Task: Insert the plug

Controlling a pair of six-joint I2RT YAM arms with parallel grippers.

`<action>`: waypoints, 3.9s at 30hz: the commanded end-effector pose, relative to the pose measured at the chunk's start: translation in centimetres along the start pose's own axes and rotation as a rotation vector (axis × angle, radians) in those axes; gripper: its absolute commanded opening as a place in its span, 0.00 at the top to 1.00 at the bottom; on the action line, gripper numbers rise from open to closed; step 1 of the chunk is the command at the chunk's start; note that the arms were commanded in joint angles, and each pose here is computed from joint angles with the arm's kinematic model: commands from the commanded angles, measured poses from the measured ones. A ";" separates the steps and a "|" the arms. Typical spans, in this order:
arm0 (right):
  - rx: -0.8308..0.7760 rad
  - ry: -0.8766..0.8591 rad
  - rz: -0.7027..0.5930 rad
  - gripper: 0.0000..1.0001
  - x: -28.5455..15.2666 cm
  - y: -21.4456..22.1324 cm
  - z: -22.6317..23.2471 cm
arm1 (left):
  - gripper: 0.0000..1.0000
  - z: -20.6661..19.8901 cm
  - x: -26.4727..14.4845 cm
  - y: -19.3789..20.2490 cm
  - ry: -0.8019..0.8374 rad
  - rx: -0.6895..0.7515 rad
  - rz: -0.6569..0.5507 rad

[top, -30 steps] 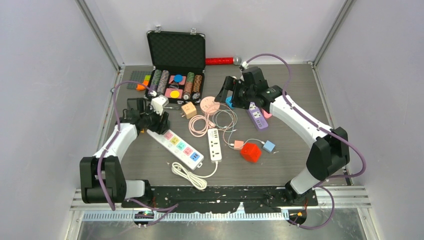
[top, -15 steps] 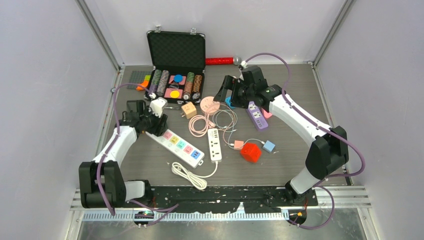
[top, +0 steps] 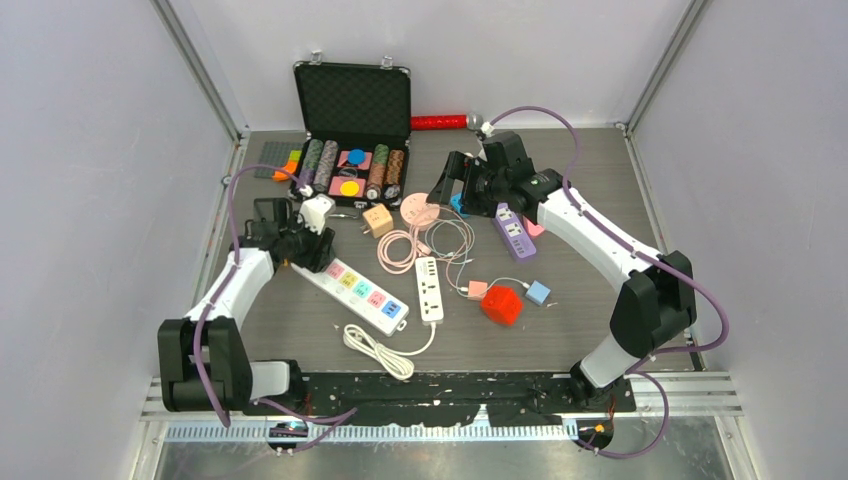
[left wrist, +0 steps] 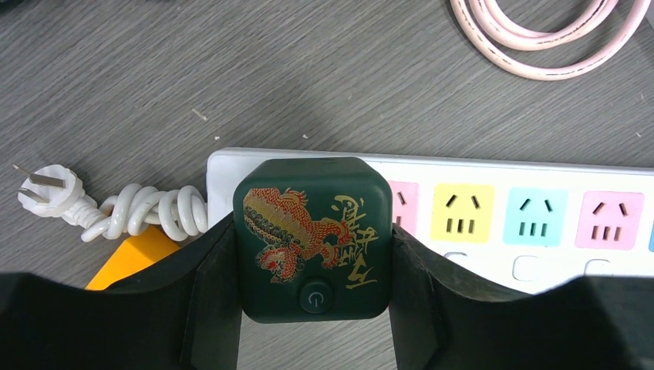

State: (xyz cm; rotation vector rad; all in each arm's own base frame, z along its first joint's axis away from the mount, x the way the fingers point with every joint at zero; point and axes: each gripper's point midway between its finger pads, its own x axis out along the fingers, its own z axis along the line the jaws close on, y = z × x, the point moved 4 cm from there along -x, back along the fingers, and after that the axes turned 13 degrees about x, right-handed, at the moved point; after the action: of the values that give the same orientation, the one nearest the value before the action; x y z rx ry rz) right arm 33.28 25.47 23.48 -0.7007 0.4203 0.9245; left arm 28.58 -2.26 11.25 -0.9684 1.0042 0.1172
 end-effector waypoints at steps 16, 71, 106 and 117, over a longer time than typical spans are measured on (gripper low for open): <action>-0.038 -0.039 -0.076 0.03 -1.6 -1.9 1.9 | 0.97 -0.2 1.2 5.7 0.061 0.013 0.336; -0.135 0.161 -0.163 0.05 -1.4 -2.0 -2.6 | 0.21 -1.1 7.0 -15.9 0.093 -0.055 0.110; -0.087 0.159 -0.145 0.06 -1.5 -1.7 -2.6 | 1.00 -2.0 10.4 -14.3 0.224 -0.033 0.252; -0.142 -0.019 -0.138 0.01 -3.5 -1.5 0.5 | 1.00 -3.5 2.1 -17.5 0.265 0.141 -0.042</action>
State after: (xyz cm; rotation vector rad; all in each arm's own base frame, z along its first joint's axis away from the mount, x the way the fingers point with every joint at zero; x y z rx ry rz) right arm 33.20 22.47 22.27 -0.8718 0.4729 0.8145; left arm 37.46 -14.83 14.13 -0.8850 1.3142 0.1722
